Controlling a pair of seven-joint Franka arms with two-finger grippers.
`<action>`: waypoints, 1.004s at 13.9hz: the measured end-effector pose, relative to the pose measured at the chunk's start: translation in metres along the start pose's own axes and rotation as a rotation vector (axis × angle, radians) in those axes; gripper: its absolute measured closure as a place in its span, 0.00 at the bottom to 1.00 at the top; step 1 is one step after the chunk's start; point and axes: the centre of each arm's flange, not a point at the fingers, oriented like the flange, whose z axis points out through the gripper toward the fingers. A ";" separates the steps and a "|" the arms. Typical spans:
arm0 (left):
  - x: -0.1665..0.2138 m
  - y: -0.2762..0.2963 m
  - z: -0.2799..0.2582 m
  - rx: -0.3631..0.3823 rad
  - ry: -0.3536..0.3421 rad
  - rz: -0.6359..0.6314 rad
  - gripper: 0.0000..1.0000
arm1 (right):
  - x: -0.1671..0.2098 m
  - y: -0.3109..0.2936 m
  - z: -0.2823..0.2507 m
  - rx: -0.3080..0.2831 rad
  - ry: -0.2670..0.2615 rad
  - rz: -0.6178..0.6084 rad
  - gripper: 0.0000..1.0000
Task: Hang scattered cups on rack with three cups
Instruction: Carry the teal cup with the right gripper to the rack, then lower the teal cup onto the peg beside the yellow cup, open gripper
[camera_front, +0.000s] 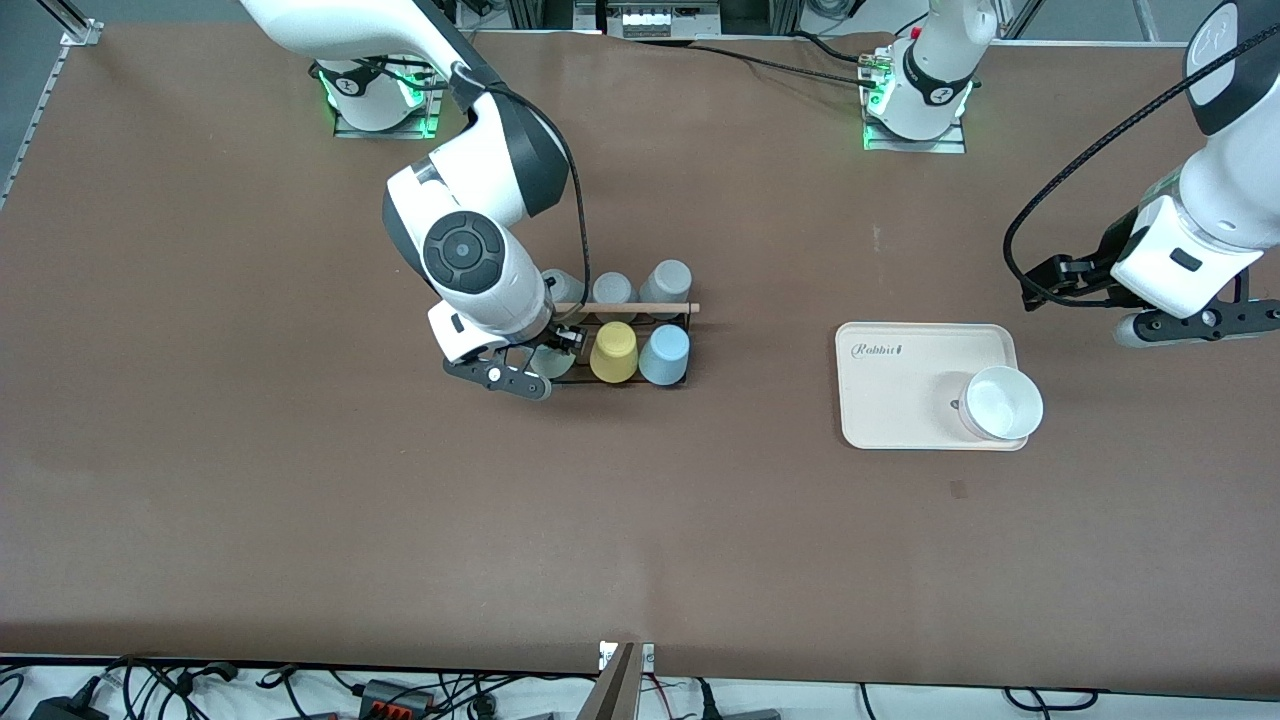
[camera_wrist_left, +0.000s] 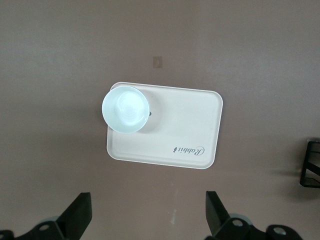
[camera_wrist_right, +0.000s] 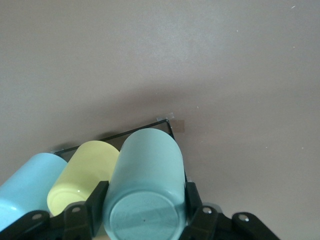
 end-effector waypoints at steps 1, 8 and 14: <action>0.000 0.000 0.000 0.000 0.000 0.000 0.00 | 0.001 0.000 0.003 -0.001 -0.002 0.000 0.34; 0.000 -0.001 0.000 0.000 0.000 -0.002 0.00 | 0.005 -0.002 0.030 -0.024 -0.025 0.003 0.34; 0.000 -0.001 0.000 0.000 0.000 0.001 0.00 | 0.004 -0.009 0.048 -0.024 -0.028 -0.005 0.34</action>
